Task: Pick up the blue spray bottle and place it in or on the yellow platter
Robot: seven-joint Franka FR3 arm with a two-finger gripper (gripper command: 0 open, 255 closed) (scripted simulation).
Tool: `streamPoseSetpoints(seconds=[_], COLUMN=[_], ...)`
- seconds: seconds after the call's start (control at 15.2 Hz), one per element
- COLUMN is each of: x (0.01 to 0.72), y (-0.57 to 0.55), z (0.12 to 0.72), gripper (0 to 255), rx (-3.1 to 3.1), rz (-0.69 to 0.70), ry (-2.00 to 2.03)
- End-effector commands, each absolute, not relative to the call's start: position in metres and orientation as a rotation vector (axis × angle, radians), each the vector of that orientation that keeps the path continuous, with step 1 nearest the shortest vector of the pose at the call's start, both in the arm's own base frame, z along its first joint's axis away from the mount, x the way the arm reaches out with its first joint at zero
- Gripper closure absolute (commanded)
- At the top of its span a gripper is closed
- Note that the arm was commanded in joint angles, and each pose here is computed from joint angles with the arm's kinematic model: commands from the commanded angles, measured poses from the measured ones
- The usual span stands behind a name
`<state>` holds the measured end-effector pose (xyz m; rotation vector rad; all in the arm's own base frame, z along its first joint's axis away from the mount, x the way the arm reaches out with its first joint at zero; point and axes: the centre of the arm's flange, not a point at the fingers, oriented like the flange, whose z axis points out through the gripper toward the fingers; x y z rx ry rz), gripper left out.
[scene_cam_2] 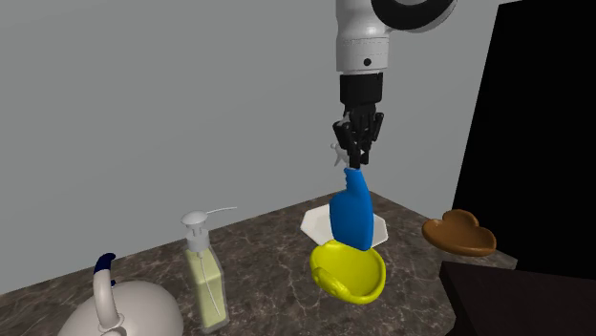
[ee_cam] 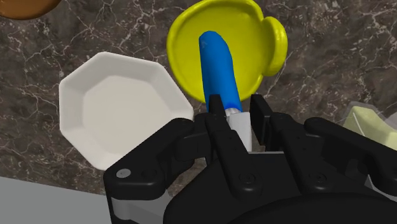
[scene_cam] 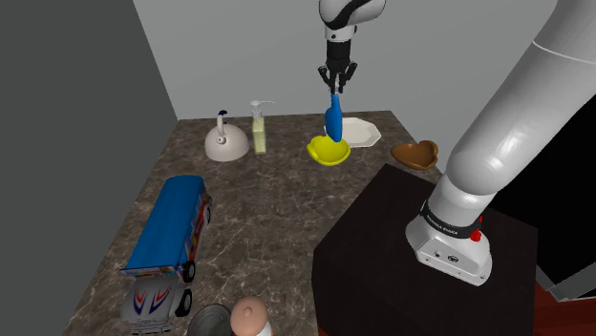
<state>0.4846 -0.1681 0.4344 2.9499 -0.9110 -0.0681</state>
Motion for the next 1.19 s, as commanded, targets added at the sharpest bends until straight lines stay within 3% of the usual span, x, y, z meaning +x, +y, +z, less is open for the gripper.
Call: streamPoseSetpoints(seconds=[0.0,0.07,0.4,0.66,1.12], x=[0.485,0.485,0.485,0.488,0.488], y=[-0.168,-0.168,-0.168,-0.166,-0.166], z=[0.434,0.434,0.434,0.484,0.484], gripper=[255,0,0,0,0], rx=[2.950,2.950,2.950,2.950,2.950], rz=[-0.068,-0.068,-0.068,-0.068,-0.068], ry=[-0.911,-0.911,-0.911,-0.911,-0.911])
